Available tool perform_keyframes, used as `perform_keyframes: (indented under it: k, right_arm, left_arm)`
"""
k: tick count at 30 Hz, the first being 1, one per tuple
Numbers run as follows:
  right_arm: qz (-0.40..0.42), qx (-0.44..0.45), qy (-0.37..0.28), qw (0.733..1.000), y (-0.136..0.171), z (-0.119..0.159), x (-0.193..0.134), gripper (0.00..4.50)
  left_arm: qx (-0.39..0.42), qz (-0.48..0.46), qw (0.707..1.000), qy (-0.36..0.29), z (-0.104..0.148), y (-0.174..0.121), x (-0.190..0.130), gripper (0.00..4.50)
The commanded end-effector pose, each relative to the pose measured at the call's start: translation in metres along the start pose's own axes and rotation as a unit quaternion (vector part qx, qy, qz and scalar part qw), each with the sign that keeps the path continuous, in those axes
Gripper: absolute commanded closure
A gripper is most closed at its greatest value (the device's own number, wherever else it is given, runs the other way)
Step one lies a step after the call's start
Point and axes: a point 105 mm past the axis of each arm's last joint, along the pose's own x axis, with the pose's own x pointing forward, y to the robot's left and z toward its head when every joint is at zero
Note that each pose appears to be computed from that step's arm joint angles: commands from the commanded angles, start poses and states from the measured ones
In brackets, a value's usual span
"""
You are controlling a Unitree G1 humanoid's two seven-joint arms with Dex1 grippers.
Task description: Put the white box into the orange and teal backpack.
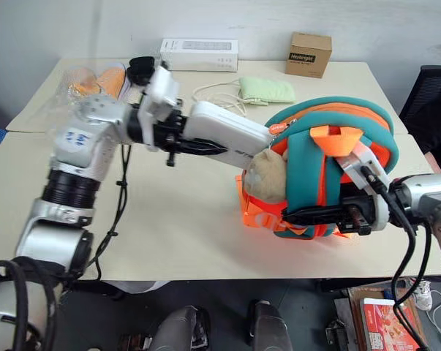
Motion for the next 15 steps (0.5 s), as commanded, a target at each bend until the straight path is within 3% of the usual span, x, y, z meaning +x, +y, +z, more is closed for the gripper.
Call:
perform_keyframes:
  k: [1, 3, 6, 8, 15]
  right_arm:
    - [0.002, -0.027, -0.001, 1.0, 0.002, 0.007, 0.003, 4.49]
    - [0.0, -0.03, -0.003, 1.0, 0.0, 0.007, 0.006, 4.49]
    - [-0.003, -0.032, -0.004, 0.999, -0.001, 0.006, 0.01, 4.49]
    - [-0.008, -0.033, -0.005, 0.999, -0.002, 0.005, 0.011, 4.5]
    - [-0.027, -0.023, -0.013, 0.999, -0.001, -0.004, 0.01, 4.5]
  left_arm:
    - [0.035, 0.002, 0.999, -0.015, 0.014, 0.003, 0.027, 3.24]
    - [0.024, 0.003, 1.0, -0.014, 0.003, 0.002, 0.061, 3.24]
    - [0.014, 0.024, 1.0, -0.005, -0.009, 0.005, 0.087, 3.24]
    - [0.003, 0.038, 0.999, -0.012, -0.008, 0.01, 0.086, 2.51]
    - [-0.022, 0.042, 0.998, -0.04, 0.003, -0.007, 0.0, 0.38]
